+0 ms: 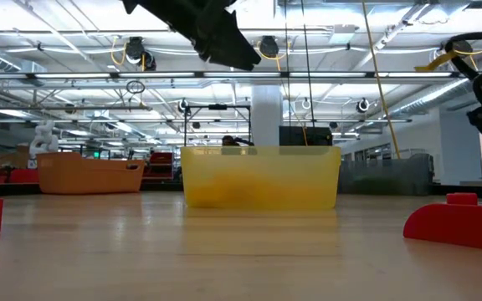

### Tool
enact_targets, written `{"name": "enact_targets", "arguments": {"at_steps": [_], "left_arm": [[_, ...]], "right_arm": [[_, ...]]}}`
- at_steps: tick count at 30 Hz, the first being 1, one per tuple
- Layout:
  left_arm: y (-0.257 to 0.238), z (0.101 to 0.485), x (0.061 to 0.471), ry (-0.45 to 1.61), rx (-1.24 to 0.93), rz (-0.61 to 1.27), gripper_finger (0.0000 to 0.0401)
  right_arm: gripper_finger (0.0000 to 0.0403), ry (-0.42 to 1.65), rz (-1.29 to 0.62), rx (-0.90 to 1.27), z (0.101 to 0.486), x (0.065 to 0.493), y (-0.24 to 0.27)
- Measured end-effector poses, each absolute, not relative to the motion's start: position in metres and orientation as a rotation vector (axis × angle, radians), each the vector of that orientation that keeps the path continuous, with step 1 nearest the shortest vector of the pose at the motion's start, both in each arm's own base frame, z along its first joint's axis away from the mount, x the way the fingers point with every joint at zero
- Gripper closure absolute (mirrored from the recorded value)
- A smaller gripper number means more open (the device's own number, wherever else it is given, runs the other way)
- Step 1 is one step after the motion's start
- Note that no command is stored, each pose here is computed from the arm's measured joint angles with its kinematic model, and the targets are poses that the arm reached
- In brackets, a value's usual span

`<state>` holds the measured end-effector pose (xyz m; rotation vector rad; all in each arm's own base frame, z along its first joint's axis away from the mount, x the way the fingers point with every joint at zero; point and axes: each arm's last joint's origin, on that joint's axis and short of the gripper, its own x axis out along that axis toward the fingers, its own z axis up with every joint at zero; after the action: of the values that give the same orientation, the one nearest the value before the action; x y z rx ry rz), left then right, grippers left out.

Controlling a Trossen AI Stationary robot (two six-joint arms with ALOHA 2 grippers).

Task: Sort & place blocks by color
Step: Put the right red 8-stud game piece into the orange bin

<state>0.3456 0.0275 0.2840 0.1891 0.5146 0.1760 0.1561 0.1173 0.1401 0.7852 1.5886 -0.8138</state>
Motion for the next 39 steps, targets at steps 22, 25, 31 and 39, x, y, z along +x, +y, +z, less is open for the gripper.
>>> {"name": "enact_targets", "arguments": {"at_steps": [22,25,31,39], "left_arm": [[0.018,0.278,0.342,0.590,0.186,0.143,0.0119],[0.017,0.281,0.345,0.544,0.177,0.122,0.0119],[0.012,0.285,0.348,0.487,0.159,0.067,0.0119],[-0.022,0.292,0.350,0.399,0.240,-0.033,0.0119]], "right_arm": [[0.0282,1.200,-0.410,0.437,0.168,0.179,0.096],[0.0282,0.995,-0.313,0.375,0.187,0.191,0.088],[0.0282,0.597,-0.203,0.159,0.228,0.207,0.077],[0.0282,0.335,-0.136,-0.100,0.252,0.228,0.075]]}}
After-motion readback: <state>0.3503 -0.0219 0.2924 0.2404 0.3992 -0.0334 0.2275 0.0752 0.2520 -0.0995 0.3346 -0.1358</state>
